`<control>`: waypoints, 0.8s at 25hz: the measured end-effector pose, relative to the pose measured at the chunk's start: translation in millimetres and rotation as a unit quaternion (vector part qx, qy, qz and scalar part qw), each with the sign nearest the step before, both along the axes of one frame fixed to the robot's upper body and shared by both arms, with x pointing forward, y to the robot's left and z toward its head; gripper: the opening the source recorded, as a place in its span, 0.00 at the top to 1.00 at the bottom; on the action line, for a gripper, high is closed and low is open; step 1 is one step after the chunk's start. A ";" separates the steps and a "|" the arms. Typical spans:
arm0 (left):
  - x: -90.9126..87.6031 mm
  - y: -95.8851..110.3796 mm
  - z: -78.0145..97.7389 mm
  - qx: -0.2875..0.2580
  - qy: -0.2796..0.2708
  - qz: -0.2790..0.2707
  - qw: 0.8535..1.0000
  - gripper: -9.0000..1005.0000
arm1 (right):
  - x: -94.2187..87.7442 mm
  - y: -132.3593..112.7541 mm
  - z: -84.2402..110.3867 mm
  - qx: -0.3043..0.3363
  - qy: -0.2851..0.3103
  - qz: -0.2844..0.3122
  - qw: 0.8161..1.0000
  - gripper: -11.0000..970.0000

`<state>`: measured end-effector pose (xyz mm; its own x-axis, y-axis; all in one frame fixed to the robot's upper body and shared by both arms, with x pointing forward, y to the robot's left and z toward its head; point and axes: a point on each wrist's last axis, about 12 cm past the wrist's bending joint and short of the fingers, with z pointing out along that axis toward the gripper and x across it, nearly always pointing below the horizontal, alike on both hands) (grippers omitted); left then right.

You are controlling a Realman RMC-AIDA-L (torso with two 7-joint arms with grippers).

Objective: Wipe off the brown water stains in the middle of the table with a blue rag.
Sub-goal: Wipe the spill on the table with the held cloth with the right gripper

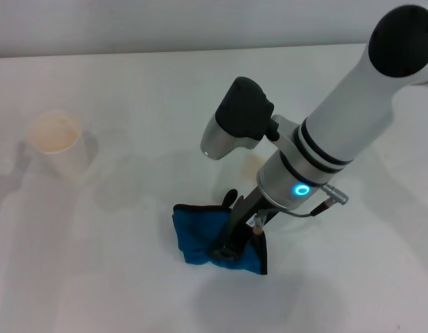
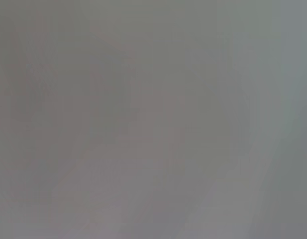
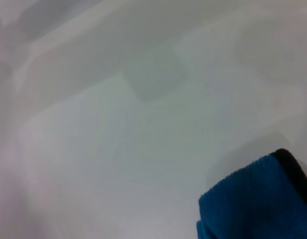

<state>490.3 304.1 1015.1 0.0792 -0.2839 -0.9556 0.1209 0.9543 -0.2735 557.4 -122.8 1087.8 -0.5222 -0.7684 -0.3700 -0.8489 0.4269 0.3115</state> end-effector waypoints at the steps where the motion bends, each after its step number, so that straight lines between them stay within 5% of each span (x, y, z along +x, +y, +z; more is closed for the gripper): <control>1: 0.0 0.0 0.0 0.000 0.000 0.000 1.000 0.12 | -0.7 0.0 -1.4 0.000 -0.001 -0.001 1.000 0.94; 12: 0.4 -0.3 0.2 0.000 0.000 -0.001 1.000 0.12 | 3.0 -3.8 -9.8 0.003 -0.036 -0.023 0.999 0.94; 20: 0.6 -0.4 0.3 0.000 -0.001 -0.001 1.000 0.12 | 23.3 -16.9 -7.6 -0.012 -0.075 -0.057 0.995 0.95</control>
